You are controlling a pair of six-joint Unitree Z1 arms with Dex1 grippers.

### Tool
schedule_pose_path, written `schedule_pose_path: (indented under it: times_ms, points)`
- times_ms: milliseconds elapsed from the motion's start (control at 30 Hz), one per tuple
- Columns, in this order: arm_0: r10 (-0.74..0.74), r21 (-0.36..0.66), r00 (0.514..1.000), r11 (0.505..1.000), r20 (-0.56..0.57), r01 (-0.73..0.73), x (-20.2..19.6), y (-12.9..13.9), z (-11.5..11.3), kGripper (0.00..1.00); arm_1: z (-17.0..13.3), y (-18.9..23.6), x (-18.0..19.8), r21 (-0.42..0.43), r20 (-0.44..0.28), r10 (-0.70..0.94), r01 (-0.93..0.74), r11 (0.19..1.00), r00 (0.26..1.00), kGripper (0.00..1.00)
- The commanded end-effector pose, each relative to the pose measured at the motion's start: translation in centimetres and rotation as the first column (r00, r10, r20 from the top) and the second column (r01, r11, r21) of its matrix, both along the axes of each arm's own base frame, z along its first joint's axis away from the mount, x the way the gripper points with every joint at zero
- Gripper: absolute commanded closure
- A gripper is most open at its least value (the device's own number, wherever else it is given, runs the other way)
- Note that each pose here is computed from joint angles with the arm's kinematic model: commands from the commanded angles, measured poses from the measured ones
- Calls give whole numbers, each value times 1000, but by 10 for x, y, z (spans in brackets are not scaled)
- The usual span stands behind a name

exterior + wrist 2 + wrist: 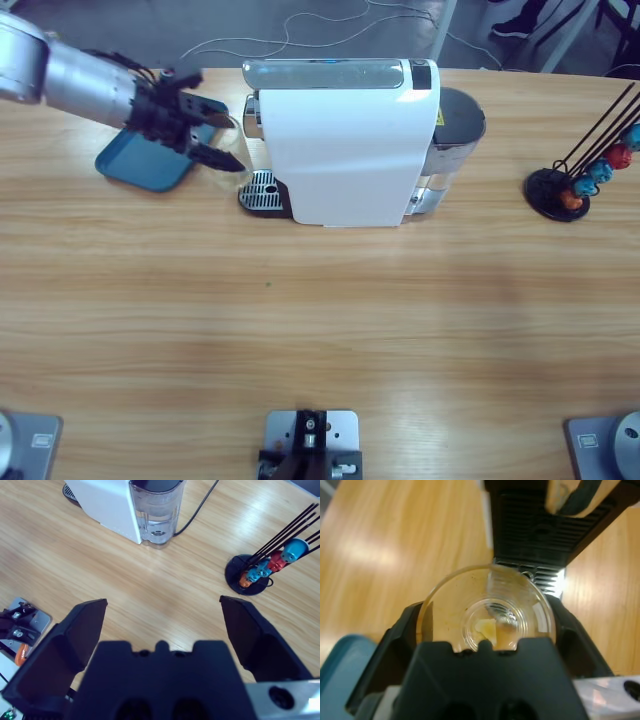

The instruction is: Pour coffee

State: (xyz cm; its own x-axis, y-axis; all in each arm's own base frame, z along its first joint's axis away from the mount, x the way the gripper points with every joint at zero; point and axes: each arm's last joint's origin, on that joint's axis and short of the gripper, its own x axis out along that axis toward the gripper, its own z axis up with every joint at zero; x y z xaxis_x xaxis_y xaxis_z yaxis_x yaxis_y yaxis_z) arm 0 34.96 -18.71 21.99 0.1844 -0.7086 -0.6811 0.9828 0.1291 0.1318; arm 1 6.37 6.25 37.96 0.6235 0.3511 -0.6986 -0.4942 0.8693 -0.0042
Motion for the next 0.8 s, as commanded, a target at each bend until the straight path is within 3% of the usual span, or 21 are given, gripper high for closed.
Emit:
schedule_pose_path:
  times_ms: [33, 267, 300, 333, 367, 567, 800]
  points:
    - [-111, 17, 990, 993, -90, 113, -18, -34, -29, 1000, -3, -1, 0, -38, 1, 2, -2, 999, 1000, 0]
    - [-102, 32, 991, 994, -87, 105, -17, -34, -31, 1000, -3, 0, 0, -39, 0, 2, -2, 999, 1000, 0]
    - [-95, 44, 992, 994, -87, 99, -17, -35, -33, 964, -3, 0, 0, -40, 0, 2, -2, 999, 1000, 0]
    - [-84, 57, 993, 994, -86, 89, -17, -34, -34, 407, -3, 0, 0, -40, 0, 2, -2, 999, 1000, 0]
    - [-70, 64, 994, 995, -89, 76, -17, -34, -34, 35, -3, 0, 0, -40, 0, 2, -2, 999, 1000, 0]
    - [-24, 67, 996, 997, -91, 30, -18, -24, -27, 13, -2, 2, 2, -37, 2, 2, -2, 999, 1000, 0]
    - [0, 7, 998, 1000, -57, 0, -49, 10, 10, 13, 3, 11, 8, -27, 9, 2, -2, 1000, 1000, 0]
